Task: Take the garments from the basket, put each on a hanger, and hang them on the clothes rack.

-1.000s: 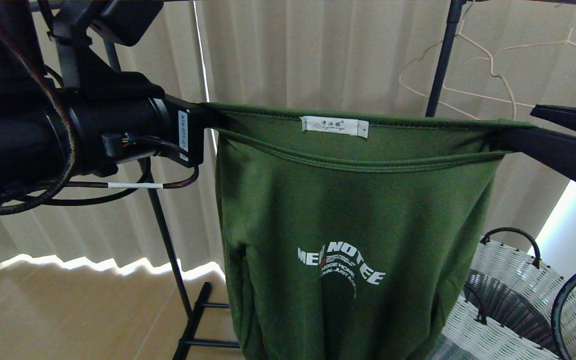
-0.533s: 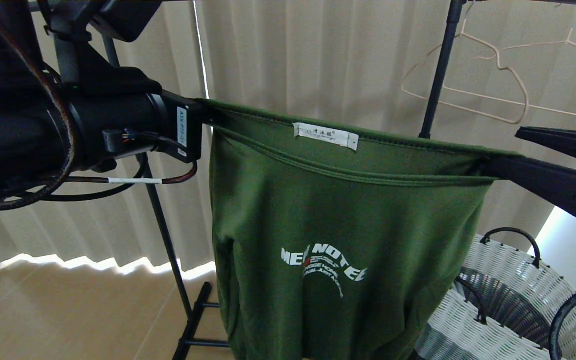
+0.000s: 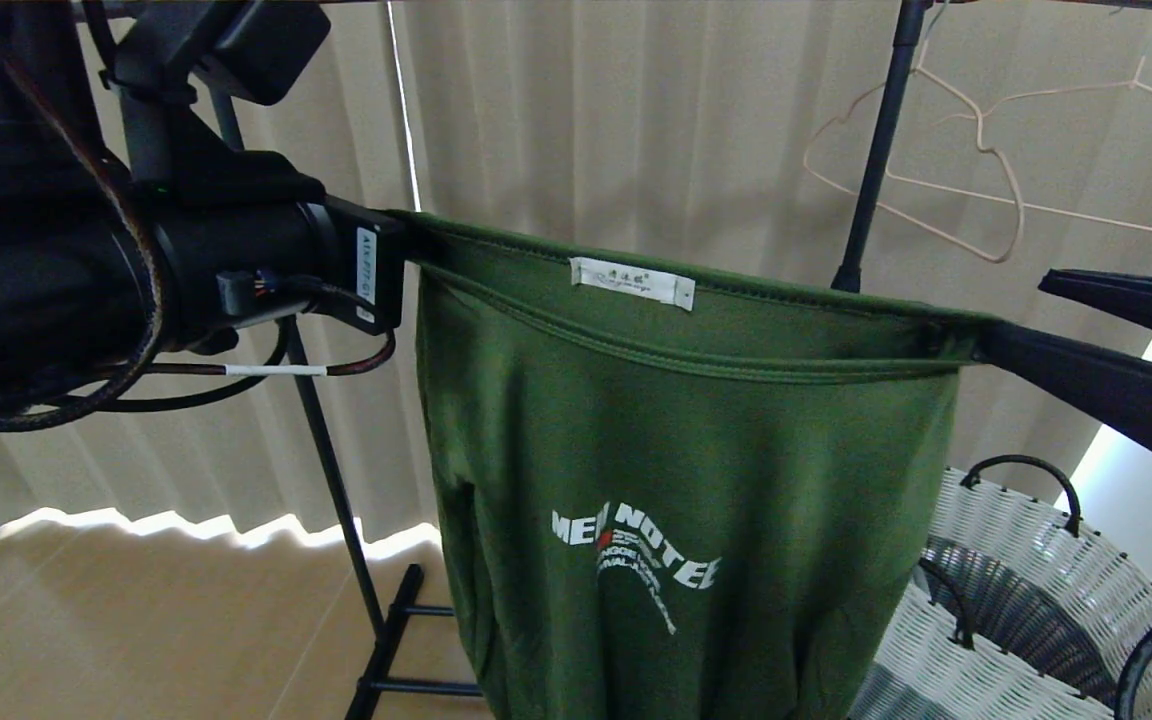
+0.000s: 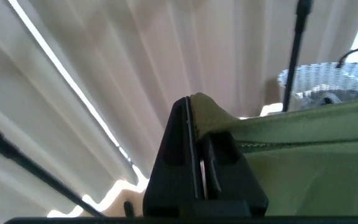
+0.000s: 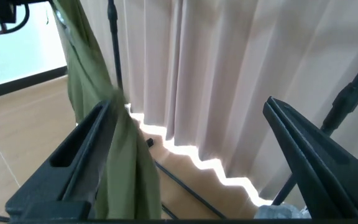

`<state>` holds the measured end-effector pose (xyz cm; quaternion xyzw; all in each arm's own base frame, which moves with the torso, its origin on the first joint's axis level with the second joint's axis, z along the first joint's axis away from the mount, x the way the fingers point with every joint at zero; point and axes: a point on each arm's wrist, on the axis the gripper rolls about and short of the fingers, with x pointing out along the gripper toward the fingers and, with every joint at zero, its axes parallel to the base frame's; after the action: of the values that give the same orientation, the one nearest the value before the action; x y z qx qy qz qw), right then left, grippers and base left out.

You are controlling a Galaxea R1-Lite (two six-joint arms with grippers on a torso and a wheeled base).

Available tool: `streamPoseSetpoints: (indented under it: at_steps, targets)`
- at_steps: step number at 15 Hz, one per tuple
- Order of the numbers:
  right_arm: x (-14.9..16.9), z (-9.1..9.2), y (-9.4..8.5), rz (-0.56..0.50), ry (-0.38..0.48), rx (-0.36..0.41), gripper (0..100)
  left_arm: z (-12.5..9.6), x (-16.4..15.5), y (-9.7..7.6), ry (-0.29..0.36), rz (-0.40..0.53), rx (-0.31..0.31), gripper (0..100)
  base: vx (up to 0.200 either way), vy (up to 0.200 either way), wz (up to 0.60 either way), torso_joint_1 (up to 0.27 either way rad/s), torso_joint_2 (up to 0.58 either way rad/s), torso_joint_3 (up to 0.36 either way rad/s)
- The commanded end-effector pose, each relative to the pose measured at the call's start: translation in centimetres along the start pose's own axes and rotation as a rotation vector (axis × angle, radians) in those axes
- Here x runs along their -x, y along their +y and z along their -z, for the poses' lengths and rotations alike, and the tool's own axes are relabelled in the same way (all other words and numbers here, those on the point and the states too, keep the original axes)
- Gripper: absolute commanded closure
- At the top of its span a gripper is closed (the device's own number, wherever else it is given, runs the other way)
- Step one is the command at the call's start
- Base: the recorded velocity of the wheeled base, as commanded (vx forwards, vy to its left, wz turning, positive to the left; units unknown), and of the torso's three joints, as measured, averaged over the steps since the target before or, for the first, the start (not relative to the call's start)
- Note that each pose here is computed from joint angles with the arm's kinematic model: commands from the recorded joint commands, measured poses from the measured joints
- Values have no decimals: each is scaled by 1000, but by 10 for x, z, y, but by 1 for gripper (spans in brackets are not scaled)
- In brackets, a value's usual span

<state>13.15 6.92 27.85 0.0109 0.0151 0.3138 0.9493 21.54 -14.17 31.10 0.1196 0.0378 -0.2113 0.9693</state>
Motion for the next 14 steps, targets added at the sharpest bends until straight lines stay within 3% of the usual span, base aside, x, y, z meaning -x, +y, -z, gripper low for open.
streamPoseSetpoints:
  at_steps: [1, 5, 7, 8, 9, 14]
  targets:
    - [3, -1, 1, -1, -8, 2, 0, 1, -1, -1, 4, 0, -1, 100, 0, 0, 0, 0, 0, 0]
    - [5, 2, 1, 2, -2, 5, 0, 3, 1, 0, 11, -4, -2, 100, 0, 0, 0, 0, 0, 0]
    - [6, 8, -5, 50, 21, 63, 0, 11, 10, 0, 29, -8, -5, 100, 0, 0, 0, 0, 0, 0]
    - [7, 18, -18, 133, 62, 137, 0, 22, 23, 0, 50, -6, 0, 100, 0, 0, 0, 0, 0, 0]
    - [9, 23, -25, 181, 83, 160, 0, 29, 33, 1, 60, -4, 7, 100, 0, 0, 0, 0, 0, 0]
    - [16, 31, -41, 403, 132, 188, 0, 75, 97, 3, 83, 12, 27, 100, 0, 0, 0, 0, 0, 0]
